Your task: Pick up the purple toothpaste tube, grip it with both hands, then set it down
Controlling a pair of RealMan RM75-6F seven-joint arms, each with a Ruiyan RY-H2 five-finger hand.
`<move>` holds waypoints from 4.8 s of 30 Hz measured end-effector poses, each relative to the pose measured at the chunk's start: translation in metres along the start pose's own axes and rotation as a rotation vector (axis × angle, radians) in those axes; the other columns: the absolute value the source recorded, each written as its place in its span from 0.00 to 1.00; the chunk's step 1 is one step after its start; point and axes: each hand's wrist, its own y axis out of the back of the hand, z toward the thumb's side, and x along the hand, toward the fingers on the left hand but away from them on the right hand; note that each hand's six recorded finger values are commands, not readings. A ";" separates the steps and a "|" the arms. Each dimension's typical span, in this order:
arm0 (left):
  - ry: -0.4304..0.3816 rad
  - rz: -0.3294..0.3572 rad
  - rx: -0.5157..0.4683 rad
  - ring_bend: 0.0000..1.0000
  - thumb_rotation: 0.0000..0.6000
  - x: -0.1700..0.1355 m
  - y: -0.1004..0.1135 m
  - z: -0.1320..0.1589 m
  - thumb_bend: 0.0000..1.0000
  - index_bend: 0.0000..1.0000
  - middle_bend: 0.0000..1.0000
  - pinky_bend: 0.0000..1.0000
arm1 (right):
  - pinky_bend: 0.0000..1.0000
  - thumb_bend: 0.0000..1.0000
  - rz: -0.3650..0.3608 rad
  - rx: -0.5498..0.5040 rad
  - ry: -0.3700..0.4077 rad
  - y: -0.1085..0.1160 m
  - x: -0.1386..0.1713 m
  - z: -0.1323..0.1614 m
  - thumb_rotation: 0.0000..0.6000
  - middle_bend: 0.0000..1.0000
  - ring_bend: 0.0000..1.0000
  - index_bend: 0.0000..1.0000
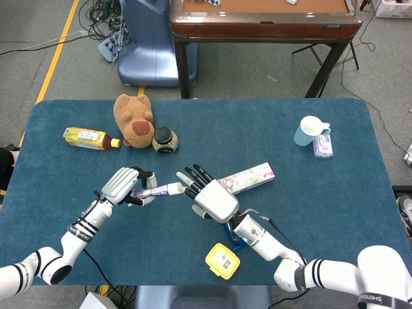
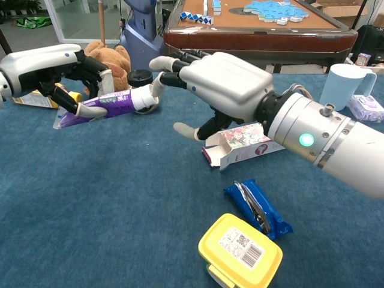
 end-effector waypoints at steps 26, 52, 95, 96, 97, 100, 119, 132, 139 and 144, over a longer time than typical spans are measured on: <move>-0.086 0.005 -0.193 0.54 1.00 -0.021 -0.016 0.021 0.42 0.55 0.66 0.36 | 0.00 0.00 -0.016 -0.568 -0.001 0.055 0.008 -0.011 0.81 0.00 0.00 0.00; -0.116 0.033 -0.211 0.55 1.00 -0.002 -0.017 0.037 0.42 0.56 0.66 0.36 | 0.00 0.00 -0.025 -0.946 0.059 0.037 -0.036 0.018 0.60 0.00 0.00 0.00; -0.127 0.049 -0.269 0.55 1.00 0.008 -0.008 0.044 0.42 0.56 0.67 0.36 | 0.00 0.00 -0.114 -1.079 0.162 0.033 -0.051 0.035 0.49 0.00 0.00 0.00; -0.126 0.050 -0.269 0.55 1.00 0.008 -0.008 0.044 0.42 0.56 0.67 0.36 | 0.00 0.00 -0.112 -1.079 0.164 0.033 -0.051 0.036 0.49 0.00 0.00 0.00; -0.126 0.050 -0.269 0.55 1.00 0.008 -0.008 0.044 0.42 0.56 0.67 0.36 | 0.00 0.00 -0.111 -1.080 0.165 0.032 -0.051 0.036 0.49 0.00 0.00 0.00; -0.125 0.050 -0.270 0.55 1.00 0.009 -0.008 0.044 0.43 0.56 0.67 0.36 | 0.00 0.00 -0.107 -1.079 0.168 0.032 -0.052 0.038 0.49 0.00 0.00 0.00; -0.138 0.068 -0.275 0.54 1.00 0.009 -0.004 0.045 0.42 0.56 0.67 0.36 | 0.00 0.00 -0.087 -1.081 0.187 0.033 -0.050 0.045 0.49 0.00 0.00 0.00; -0.159 0.057 -0.207 0.54 1.00 0.000 -0.005 0.042 0.43 0.56 0.67 0.36 | 0.00 0.00 -0.145 -1.009 0.207 0.053 -0.039 0.031 0.49 0.00 0.00 0.00; -0.153 0.022 -0.130 0.53 1.00 -0.005 -0.012 0.032 0.43 0.56 0.66 0.36 | 0.00 0.00 -0.174 -0.935 0.205 0.068 -0.031 0.015 0.49 0.00 0.00 0.00; -0.133 -0.021 -0.024 0.52 1.00 -0.006 -0.018 0.018 0.42 0.55 0.65 0.36 | 0.00 0.00 -0.176 -0.863 0.187 0.074 -0.023 0.002 0.49 0.00 0.00 0.00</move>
